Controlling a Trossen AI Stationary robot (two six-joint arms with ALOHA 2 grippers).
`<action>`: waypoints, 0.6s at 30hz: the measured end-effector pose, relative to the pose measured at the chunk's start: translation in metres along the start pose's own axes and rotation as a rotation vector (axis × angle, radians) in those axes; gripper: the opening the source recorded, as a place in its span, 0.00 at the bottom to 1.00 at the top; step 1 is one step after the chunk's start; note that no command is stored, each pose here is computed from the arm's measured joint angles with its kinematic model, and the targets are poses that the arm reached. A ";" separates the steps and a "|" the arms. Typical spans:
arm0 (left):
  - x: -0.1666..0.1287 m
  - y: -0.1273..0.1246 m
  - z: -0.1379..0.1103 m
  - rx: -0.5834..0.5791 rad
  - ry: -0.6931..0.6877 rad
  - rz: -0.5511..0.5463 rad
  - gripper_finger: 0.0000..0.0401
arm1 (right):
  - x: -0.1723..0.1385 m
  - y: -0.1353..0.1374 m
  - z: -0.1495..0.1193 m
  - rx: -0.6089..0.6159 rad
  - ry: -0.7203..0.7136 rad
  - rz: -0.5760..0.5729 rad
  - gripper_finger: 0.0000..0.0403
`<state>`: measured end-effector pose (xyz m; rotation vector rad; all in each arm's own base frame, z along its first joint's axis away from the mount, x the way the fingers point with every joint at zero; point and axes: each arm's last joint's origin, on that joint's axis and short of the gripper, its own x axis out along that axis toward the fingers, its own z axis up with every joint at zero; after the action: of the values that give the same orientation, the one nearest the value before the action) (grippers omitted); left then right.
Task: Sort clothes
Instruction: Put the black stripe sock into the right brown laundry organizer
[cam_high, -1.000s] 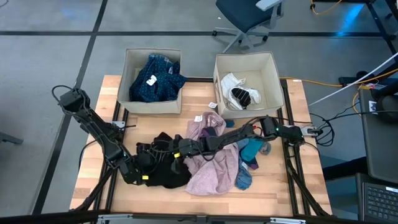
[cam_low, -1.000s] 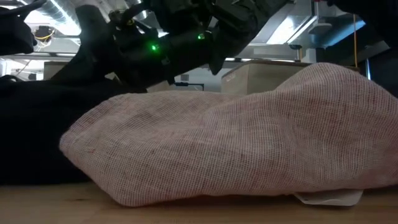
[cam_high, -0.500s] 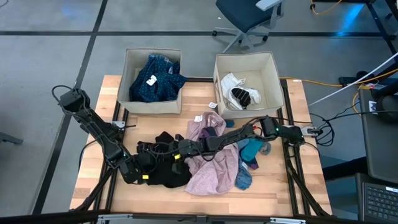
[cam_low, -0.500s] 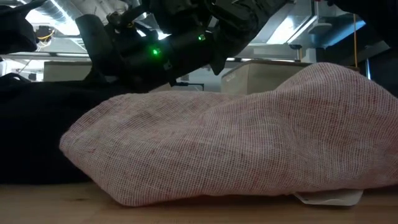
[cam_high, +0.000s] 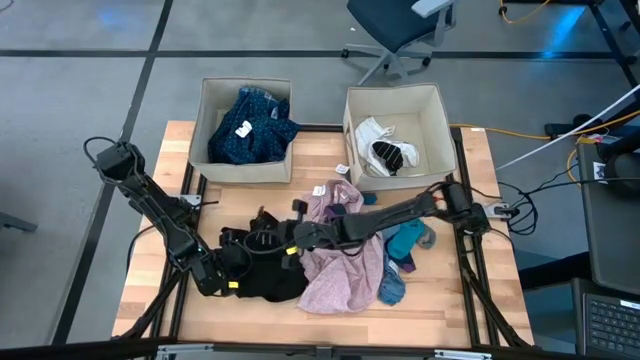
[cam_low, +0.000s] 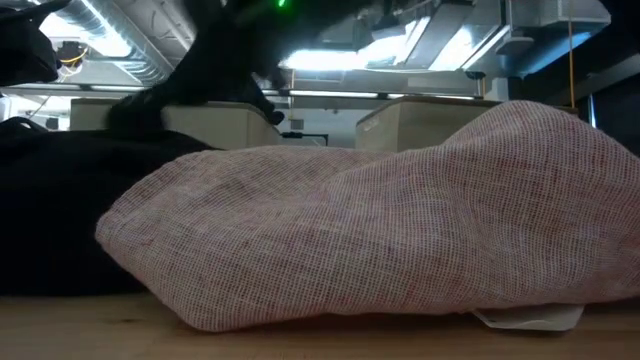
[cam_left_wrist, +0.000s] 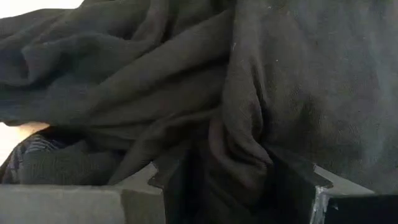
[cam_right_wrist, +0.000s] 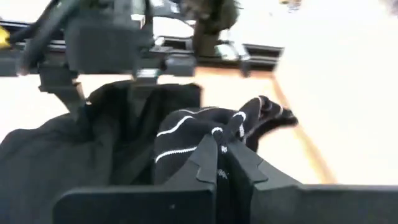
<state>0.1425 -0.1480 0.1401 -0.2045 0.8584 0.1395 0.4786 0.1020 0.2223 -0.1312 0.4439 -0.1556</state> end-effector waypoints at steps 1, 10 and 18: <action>0.000 0.000 0.000 -0.003 0.000 0.000 0.43 | -0.008 -0.001 0.006 -0.020 -0.001 -0.025 0.04; 0.000 0.000 0.000 -0.019 0.000 -0.001 0.43 | -0.080 -0.023 0.043 -0.120 0.090 -0.269 0.05; 0.000 0.000 0.000 -0.017 0.000 0.002 0.43 | -0.144 -0.076 0.061 -0.150 0.203 -0.570 0.06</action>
<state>0.1425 -0.1479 0.1401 -0.2196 0.8578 0.1490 0.3674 0.0591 0.3486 -0.3908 0.6129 -0.7009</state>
